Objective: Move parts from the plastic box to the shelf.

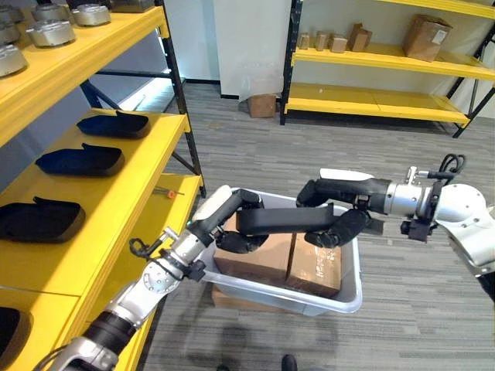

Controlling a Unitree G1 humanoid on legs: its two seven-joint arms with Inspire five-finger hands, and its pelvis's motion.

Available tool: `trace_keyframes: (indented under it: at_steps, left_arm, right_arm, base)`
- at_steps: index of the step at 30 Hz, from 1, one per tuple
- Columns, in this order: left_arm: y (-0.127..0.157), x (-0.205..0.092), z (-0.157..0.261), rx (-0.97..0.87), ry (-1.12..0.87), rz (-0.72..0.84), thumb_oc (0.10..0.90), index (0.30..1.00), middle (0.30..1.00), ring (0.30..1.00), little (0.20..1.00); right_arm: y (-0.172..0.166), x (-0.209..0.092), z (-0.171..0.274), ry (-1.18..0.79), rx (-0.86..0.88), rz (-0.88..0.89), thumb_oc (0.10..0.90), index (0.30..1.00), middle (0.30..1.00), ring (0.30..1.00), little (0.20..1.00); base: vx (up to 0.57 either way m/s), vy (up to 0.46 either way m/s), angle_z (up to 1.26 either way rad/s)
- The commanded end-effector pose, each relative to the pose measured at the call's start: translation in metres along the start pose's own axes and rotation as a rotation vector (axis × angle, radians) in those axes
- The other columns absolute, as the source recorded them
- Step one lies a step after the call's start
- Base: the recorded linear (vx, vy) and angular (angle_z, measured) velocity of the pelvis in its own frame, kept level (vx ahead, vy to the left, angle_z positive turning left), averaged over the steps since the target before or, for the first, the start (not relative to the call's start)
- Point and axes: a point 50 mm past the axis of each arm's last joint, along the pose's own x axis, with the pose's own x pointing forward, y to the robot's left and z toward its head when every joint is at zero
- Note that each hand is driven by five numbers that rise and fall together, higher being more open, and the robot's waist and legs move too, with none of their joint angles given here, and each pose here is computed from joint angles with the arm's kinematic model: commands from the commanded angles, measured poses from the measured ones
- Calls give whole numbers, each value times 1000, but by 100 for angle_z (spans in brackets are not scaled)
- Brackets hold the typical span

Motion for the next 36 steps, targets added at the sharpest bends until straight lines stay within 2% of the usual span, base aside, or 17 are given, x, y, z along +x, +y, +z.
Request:
trace_keyframes:
  at_steps: [1, 6, 18, 29, 33, 34, 36]
  left_arm:
    - [16, 37, 77, -94, -456, 108, 400, 300, 300, 300, 300]
    - [19, 30, 68, -97, -403, 110, 400, 300, 300, 300, 300]
    - [28, 13, 50, -105, -292, 187, 400, 300, 300, 300, 300]
    - [34, 4, 44, -41, -222, 243, 400, 300, 300, 300, 300]
    - [39, 0, 41, 36, -205, 280, 400, 300, 300, 300, 300]
    - [44, -4, 41, 87, -205, 312, 400, 300, 300, 300, 300]
    - [49, -6, 43, 123, -209, 332, 400, 300, 300, 300, 300]
  right_arm:
    - [-24, 5, 38, -178, -76, -164, 900, 1000, 1000, 1000, 1000]
    - [-28, -6, 29, -79, -102, -272, 900, 1000, 1000, 1000, 1000]
    - [-32, -21, 38, -33, -209, -401, 900, 1000, 1000, 1000, 1000]
    - [-23, -25, 62, -202, -234, -488, 900, 1000, 1000, 1000, 1000]
    - [-27, -34, 65, -286, -198, -627, 900, 1000, 1000, 1000, 1000]
    - [-29, -42, 64, -335, -168, -739, 900, 1000, 1000, 1000, 1000]
    - [-30, -47, 63, -374, -143, -815, 900, 1000, 1000, 1000, 1000]
  base:
    - [0, 0, 0]
    - [0, 0, 0]
    - [0, 0, 0]
    - [1, -30, 2]
    - [4, -21, 0]
    - [6, -50, 0]
    - [2, -47, 1]
